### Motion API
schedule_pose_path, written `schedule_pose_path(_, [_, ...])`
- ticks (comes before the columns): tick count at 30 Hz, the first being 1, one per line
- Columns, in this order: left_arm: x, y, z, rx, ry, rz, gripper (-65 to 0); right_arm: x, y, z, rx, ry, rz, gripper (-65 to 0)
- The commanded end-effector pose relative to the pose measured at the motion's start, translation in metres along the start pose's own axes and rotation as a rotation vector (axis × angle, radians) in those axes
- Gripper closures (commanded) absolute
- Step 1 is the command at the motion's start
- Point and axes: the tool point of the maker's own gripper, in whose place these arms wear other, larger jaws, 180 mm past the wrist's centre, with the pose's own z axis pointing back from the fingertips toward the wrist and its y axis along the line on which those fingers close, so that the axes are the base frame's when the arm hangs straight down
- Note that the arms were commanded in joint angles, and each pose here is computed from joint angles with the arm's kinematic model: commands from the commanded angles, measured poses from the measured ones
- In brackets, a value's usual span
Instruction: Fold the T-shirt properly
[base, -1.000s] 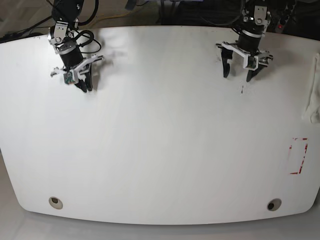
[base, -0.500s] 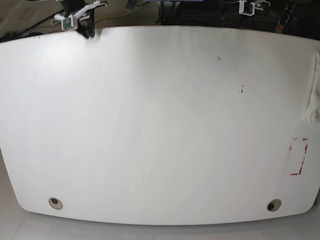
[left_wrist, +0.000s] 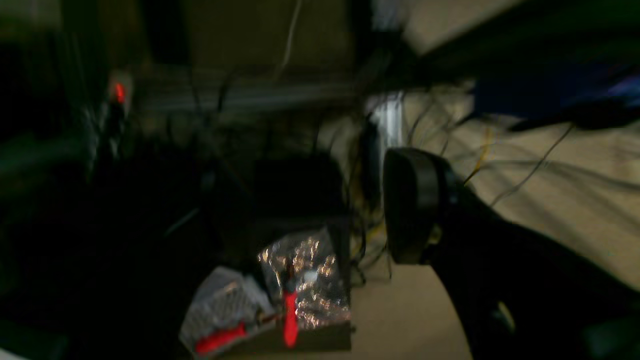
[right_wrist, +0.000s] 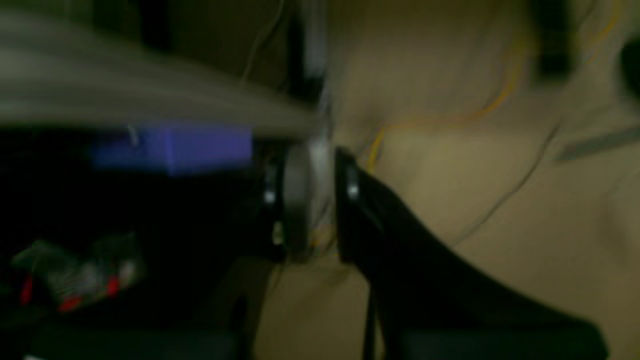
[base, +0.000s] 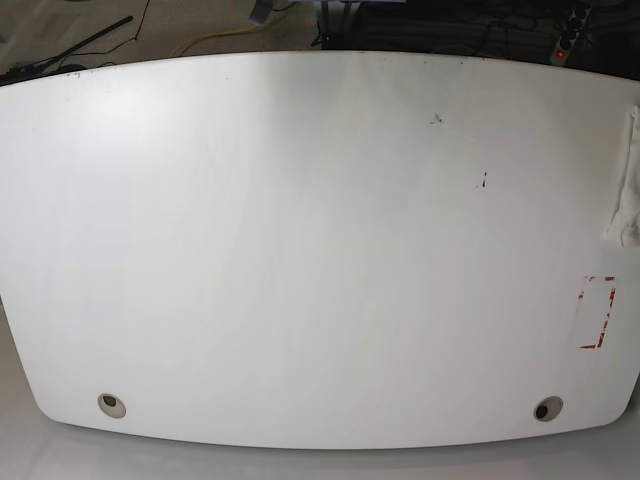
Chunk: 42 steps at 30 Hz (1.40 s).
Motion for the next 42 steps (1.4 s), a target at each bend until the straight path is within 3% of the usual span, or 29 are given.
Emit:
schedule_pose_path(1, [-0.025, 0.005, -0.011, 0.010, 0.051, 0.015, -36.9, -0.013, -0.008, -0.011, 0.006, 0.024, -0.023, -7.5])
schedule_pose_path(9, [-0.058, 0.022, -0.074, 0.054, 0.186, 0.080, -36.8, -0.036, -0.029, -0.073, 0.003, 0.122, -0.104, -7.6])
schedule_pose_path(17, [-0.065, 0.027, -0.115, 0.075, 0.288, 0.133, -36.8, -0.031, -0.028, -0.126, 0.031, 0.216, -0.035, -7.8])
schedule_pose_path(25, [-0.051, 0.040, -0.143, 0.167, 0.354, 0.056, -36.8, -0.015, -0.028, -0.166, 0.010, 0.288, 0.044, -7.9])
schedule_pose_path(34, [-0.035, 0.039, -0.160, 0.171, 0.411, 0.086, -36.8, 0.011, -0.032, -0.187, -0.001, 0.294, 0.095, -7.9])
schedule_pose_path(42, [-0.029, 0.029, -0.165, 0.159, 0.400, 0.094, -36.8, 0.016, -0.032, -0.191, -0.003, 0.295, 0.098, -7.9])
